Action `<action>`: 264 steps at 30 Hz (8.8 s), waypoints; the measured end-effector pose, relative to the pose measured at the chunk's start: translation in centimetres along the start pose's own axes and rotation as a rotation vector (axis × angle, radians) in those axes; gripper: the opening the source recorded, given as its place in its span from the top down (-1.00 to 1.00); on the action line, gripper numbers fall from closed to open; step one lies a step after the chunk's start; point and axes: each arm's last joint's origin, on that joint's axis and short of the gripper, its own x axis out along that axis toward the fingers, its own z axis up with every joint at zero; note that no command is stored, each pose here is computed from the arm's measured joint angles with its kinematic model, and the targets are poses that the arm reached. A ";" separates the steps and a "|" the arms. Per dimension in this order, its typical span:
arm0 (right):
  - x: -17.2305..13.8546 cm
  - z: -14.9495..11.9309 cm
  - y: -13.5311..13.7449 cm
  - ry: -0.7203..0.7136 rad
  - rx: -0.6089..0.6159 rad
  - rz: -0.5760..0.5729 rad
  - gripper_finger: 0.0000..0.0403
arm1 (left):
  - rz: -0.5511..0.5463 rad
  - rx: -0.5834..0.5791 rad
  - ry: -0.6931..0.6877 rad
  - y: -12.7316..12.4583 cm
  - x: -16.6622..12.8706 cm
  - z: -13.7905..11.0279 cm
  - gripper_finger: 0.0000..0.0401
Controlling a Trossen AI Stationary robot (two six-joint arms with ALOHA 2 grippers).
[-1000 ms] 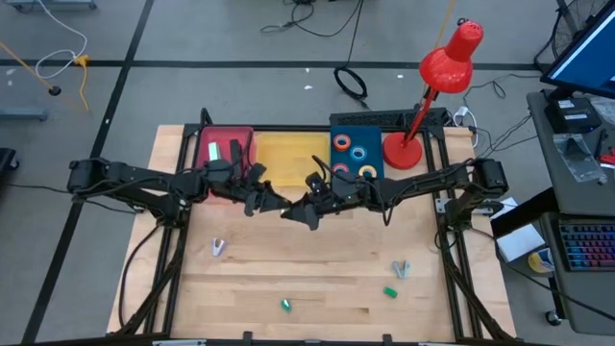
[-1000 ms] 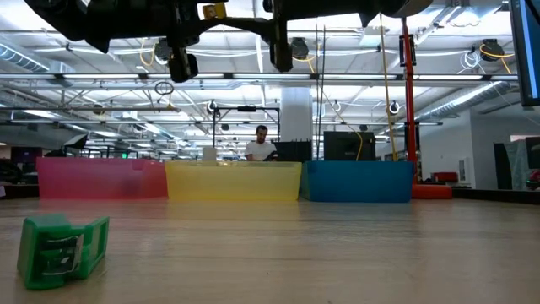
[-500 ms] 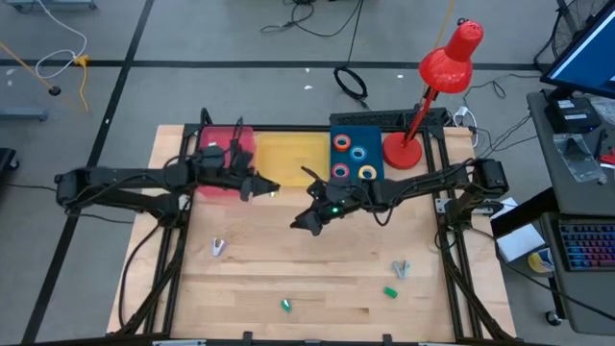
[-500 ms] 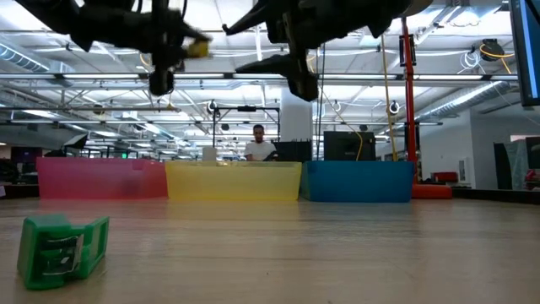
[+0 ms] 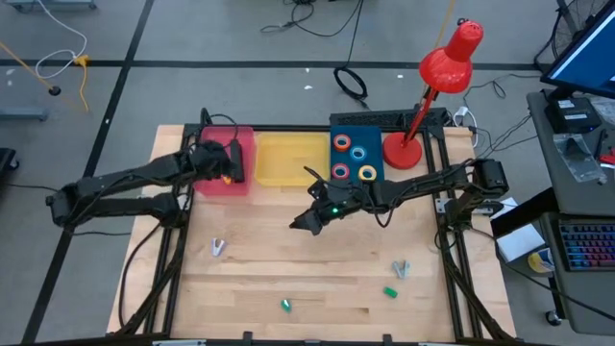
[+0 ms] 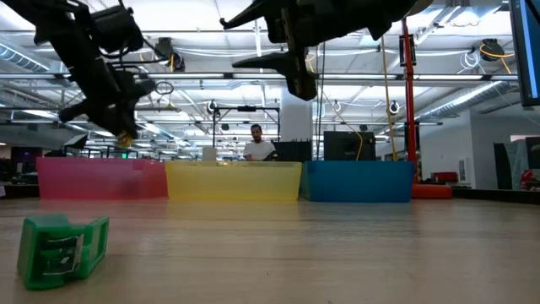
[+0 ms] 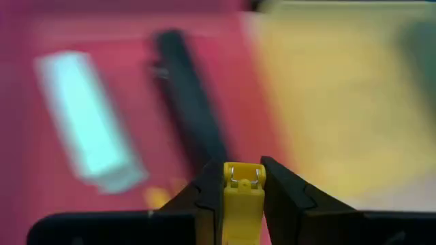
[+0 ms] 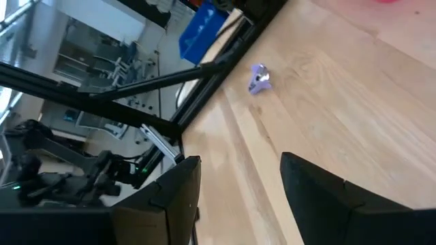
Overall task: Pick and place Stapler, Stapler remover, tape
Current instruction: Put the yellow stapler into the red bin, then put the right green stapler into the red bin
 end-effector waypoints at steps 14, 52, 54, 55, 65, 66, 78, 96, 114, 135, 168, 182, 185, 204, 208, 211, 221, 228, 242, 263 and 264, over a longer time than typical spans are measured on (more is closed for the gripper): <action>0.0 0.2 0.2 -0.023 0.008 0.025 0.06 | 0.292 -0.078 -0.087 2.5 4.4 2.8 0.66; 0.0 0.3 0.2 -0.069 0.013 -0.002 0.10 | 0.260 -0.093 -0.027 4.6 8.8 4.8 0.23; 0.0 0.3 0.2 -0.068 0.013 -0.001 0.11 | 0.246 -0.097 -0.019 4.5 8.8 4.8 0.16; 0.0 0.3 0.2 -0.067 0.012 -0.001 0.11 | 0.237 -0.098 -0.017 4.5 8.8 4.8 0.13; 0.2 -0.8 0.9 -0.007 -0.073 0.037 0.11 | -0.081 -0.089 -0.037 2.8 5.3 5.4 0.09; 0.2 -1.0 1.1 0.017 -0.085 0.055 0.11 | -0.112 -0.082 -0.053 2.6 4.6 5.4 0.09; 0.1 -5.1 2.0 0.468 0.087 0.142 0.21 | -0.448 -0.025 -0.216 0.5 -4.1 3.3 0.08; -10.0 -13.8 3.5 0.774 0.370 -0.714 0.32 | -0.782 0.092 -0.187 -3.1 -7.9 0.1 0.08; -11.4 -20.1 1.7 0.779 0.107 -0.666 0.32 | -0.812 0.097 -0.186 -3.8 -8.8 -1.0 0.08; -11.8 -22.7 -3.1 0.864 0.190 -0.611 0.33 | -0.771 0.060 -0.226 -3.9 -9.0 -1.3 0.08; -12.6 -20.2 -1.2 0.658 0.090 -0.427 0.32 | -0.767 0.062 -0.229 -3.9 -9.0 -1.3 0.08; -12.6 -20.1 -1.2 0.628 0.076 -0.432 0.33 | -0.769 0.047 -0.223 -3.8 -9.0 -1.3 0.08; -12.6 -20.1 -1.2 0.634 0.069 -0.429 0.33 | -0.769 0.042 -0.221 -3.8 -9.0 -1.3 0.08; -11.9 -21.5 0.9 0.694 0.092 -0.497 0.33 | -0.748 0.003 -0.234 -3.8 -8.9 -1.2 0.08; -11.4 -22.2 -0.4 0.775 0.079 -0.610 0.33 | -0.738 0.002 -0.245 -3.8 -8.9 -1.2 0.08; -11.0 -22.3 -0.4 0.773 0.074 -0.586 0.32 | -0.728 -0.002 -0.255 -3.7 -8.9 -1.2 0.08; -11.0 -22.1 -0.7 0.747 0.062 -0.620 0.33 | -0.723 -0.002 -0.260 -3.7 -8.9 -1.1 0.08; -10.7 -21.9 -0.9 0.744 0.056 -0.622 0.34 | -0.723 -0.002 -0.260 -3.7 -8.9 -1.1 0.08; -9.6 -22.9 -1.9 0.785 0.030 -0.650 0.33 | -0.723 -0.002 -0.260 -3.7 -8.9 -1.1 0.08; -9.5 -23.2 -2.7 0.759 0.027 -0.625 0.33 | -0.723 -0.003 -0.260 -3.7 -8.9 -1.1 0.08; -9.6 -23.2 -2.8 0.759 0.027 -0.626 0.32 | -0.723 -0.003 -0.260 -3.7 -8.9 -1.1 0.08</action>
